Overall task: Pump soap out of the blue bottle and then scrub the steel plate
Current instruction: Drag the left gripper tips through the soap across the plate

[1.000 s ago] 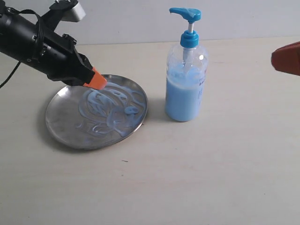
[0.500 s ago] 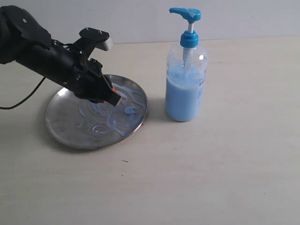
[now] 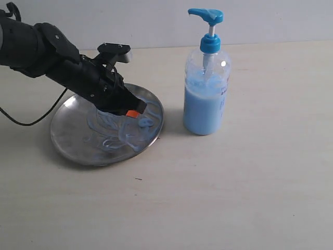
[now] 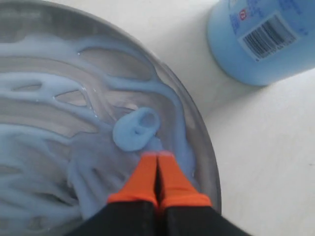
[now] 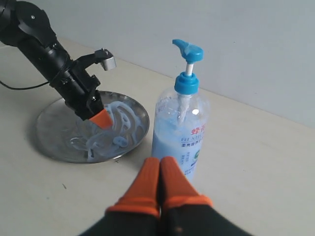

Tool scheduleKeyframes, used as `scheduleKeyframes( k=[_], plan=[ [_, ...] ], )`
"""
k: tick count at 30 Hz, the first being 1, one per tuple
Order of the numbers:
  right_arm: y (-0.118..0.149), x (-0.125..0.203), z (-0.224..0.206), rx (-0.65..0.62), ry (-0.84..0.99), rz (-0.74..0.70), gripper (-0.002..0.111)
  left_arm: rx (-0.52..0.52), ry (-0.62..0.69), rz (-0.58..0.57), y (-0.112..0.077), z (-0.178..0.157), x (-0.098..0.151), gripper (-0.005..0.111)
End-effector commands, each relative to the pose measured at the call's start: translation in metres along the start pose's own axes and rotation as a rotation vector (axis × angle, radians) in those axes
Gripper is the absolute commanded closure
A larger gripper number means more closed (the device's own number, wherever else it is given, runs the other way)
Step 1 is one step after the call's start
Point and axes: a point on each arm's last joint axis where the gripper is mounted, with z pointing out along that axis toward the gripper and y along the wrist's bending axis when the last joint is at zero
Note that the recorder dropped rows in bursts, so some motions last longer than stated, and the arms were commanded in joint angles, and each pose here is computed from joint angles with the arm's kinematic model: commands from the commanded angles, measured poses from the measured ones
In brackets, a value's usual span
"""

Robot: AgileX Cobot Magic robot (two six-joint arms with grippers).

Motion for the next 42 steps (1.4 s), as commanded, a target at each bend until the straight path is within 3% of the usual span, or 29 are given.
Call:
scheduleKeyframes(
  k=[1, 27, 35, 42],
  plan=[
    [-0.001, 0.005, 0.003, 0.017, -0.021, -0.019, 0.108, 0.032, 0.012, -0.027, 0.0, 0.013, -0.005, 0.107],
    [-0.002, 0.003, 0.003, 0.023, -0.047, -0.021, 0.108, 0.016, 0.023, -0.025, 0.014, 0.043, -0.011, 0.107],
    [-0.002, 0.003, 0.003, 0.024, -0.05, -0.021, 0.108, 0.002, 0.067, 0.097, -0.002, 0.051, -0.008, 0.107],
    [-0.002, 0.003, 0.003, 0.024, -0.05, -0.021, 0.108, -0.057, 0.064, 0.106, 0.001, 0.051, -0.009, 0.107]
  ],
)
